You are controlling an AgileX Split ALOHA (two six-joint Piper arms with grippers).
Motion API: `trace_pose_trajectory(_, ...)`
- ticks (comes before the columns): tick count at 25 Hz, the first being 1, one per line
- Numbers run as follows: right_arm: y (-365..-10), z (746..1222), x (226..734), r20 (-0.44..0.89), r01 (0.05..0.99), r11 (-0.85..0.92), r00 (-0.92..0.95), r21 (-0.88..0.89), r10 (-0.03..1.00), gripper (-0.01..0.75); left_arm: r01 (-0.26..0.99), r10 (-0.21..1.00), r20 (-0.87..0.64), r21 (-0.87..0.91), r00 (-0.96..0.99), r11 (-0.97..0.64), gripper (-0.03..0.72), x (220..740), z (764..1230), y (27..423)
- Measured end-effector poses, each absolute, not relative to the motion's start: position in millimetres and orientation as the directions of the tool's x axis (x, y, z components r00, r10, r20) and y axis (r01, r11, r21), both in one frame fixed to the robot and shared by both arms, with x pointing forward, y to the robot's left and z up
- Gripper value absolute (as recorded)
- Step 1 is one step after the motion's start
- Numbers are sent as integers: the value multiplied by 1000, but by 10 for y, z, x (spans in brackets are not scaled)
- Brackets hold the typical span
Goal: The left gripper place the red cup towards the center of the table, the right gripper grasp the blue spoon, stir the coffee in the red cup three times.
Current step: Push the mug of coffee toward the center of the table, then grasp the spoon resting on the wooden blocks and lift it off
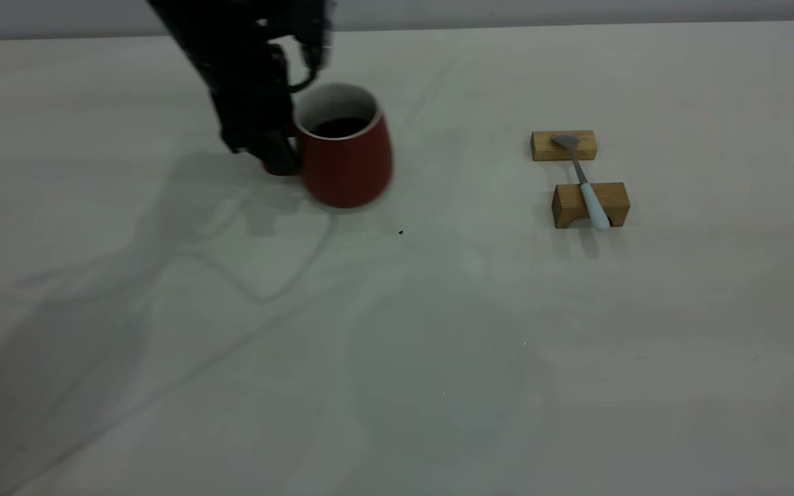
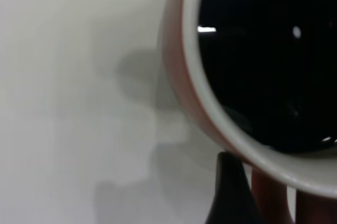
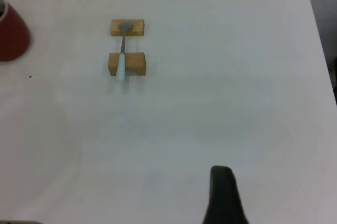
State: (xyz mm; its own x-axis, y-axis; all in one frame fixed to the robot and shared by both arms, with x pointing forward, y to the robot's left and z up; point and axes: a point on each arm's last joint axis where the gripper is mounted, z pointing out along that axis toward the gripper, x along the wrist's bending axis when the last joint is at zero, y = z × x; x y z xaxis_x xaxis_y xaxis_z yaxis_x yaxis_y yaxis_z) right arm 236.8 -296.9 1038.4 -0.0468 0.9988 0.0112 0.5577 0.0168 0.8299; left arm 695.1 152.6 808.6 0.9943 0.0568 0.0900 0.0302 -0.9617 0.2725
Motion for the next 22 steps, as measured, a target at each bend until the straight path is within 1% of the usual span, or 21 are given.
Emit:
trace_pose_trajectory(4,-2969,10384,2368,11,558,17,-47,830,999,580,18,54,119,284,991,-959,551,6898,8092,1260)
trace_pose_trajectory(7,-2969,10384,2368,11,558,17,-47,830,999,580,9,49,129,293,990,-956,551,6867,8096,1145)
trace_pose_trajectory(11,-2969,10384,2368,11,558,17,-47,830,999,580,41,79,122,284,989,-958,551,6861,8126,1134)
trace_pose_trajectory(13,-2969,10384,2368,11,558,17,-47,830,999,580,75,106,107,261,989,-962,551,6851,8259,1159)
trace_pose_trajectory(15,-2969,10384,2368,10,558,18,-47,830,999,580,121,146,95,231,985,-965,551,6831,8524,1195)
trace_pose_trajectory(16,-2969,10384,2368,10,558,18,-47,830,999,580,137,160,95,218,982,-966,551,6811,8720,1217)
trace_pose_trajectory(19,-2969,10384,2368,10,558,18,-47,830,999,580,238,262,99,203,960,-950,551,6695,9394,1295)
trace_pose_trajectory(22,-2969,10384,2368,11,558,17,-47,830,999,580,420,448,114,207,887,-884,551,6480,10113,1424)
